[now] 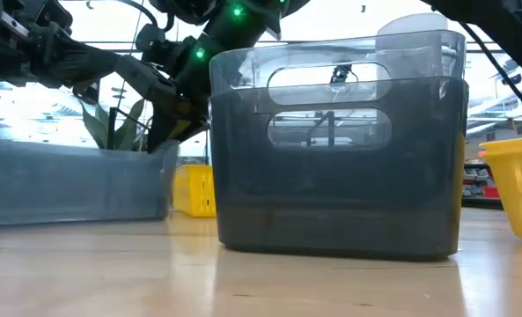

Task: Stack baskets on shelf by color
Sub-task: Stack the left gray bin on top of the gray bins

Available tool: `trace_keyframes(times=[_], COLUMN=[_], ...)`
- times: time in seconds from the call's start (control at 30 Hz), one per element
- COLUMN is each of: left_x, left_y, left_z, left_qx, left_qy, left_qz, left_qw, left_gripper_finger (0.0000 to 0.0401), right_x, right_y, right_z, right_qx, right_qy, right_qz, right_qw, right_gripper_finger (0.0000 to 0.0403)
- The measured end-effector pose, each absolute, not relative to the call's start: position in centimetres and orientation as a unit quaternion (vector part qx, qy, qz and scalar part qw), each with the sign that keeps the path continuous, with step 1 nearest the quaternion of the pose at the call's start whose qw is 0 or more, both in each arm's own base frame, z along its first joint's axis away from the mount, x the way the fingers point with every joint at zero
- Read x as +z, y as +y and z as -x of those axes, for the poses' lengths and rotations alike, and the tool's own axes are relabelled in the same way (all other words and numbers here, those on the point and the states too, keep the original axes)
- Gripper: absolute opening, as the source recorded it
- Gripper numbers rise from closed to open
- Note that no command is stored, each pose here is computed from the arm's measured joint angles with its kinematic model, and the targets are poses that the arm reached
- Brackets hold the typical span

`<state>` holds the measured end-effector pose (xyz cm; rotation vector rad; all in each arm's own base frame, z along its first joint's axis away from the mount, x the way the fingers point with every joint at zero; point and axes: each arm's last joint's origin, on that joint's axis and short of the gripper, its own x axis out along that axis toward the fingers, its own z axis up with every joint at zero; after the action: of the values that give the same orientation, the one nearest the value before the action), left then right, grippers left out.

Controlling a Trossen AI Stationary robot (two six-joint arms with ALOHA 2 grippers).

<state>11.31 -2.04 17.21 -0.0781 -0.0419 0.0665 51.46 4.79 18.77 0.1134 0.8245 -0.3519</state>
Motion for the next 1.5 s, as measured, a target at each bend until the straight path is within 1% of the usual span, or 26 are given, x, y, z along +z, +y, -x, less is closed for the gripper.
trace_keyframes(times=[0.1, 0.17, 0.37, 0.57, 0.73, 0.8, 0.93, 1.2, 1.3, 1.4, 1.5], left_x=[17.2, 17.2, 17.2, 17.2, 17.2, 17.2, 17.2, 17.2, 17.2, 17.2, 17.2], left_y=[-2.0, -2.0, -2.0, -2.0, -2.0, -2.0, -2.0, -2.0, -2.0, -2.0, -2.0], left_z=[-11.3, -11.3, -11.3, -11.3, -11.3, -11.3, -11.3, -11.3, -11.3, -11.3, -11.3], left_qx=[0.033, 0.033, 0.033, 0.033, 0.033, 0.033, 0.033, 0.033, 0.033, 0.033, 0.033], left_qy=[-0.021, -0.021, -0.021, -0.021, -0.021, -0.021, -0.021, -0.021, -0.021, -0.021, -0.021], left_qz=[0.039, 0.039, 0.039, 0.039, 0.039, 0.039, 0.039, 0.039, 0.039, 0.039, 0.039], left_qw=[0.998, 0.998, 0.998, 0.998, 0.998, 0.998, 0.998, 0.998, 0.998, 0.998, 0.998], left_gripper_finger=[0.0035, 0.0038, 0.0034, 0.0028, 0.0035, 0.0038, 0.0037, 0.0028, 0.0032, 0.0037, 0.0039], right_x=[18.7, 18.7, 18.8, 18.9, 19.0, 19.0, 19.0, 18.3, 18.1, 18.1, 18.0], right_y=[4.6, 4.5, 4.6, 5.1, 5.3, 5.3, 5.4, 6.2, 6.2, 6.4, 6.6], right_z=[-51.5, -51.5, -51.5, -51.7, -51.8, -51.8, -51.8, -51.4, -51.2, -51.1, -50.9], right_qx=[-0.165, -0.161, -0.145, -0.067, 0.02, 0.039, 0.052, 0.059, 0.056, 0.052, 0.045], right_qy=[0.401, 0.401, 0.404, 0.41, 0.408, 0.409, 0.41, 0.435, 0.447, 0.451, 0.46], right_qz=[-0.061, -0.056, -0.037, -0.014, -0.003, -0.003, 0.001, 0.006, 0.007, 0.012, 0.018], right_qw=[0.899, 0.9, 0.902, 0.91, 0.913, 0.912, 0.911, 0.899, 0.893, 0.891, 0.887], right_gripper_finger=[0.0019, 0.0008, 0.0007, 0.0004, 0.0002, 0.0003, 0.0016, 0.007, 0.0077, 0.0063, 0.0026])
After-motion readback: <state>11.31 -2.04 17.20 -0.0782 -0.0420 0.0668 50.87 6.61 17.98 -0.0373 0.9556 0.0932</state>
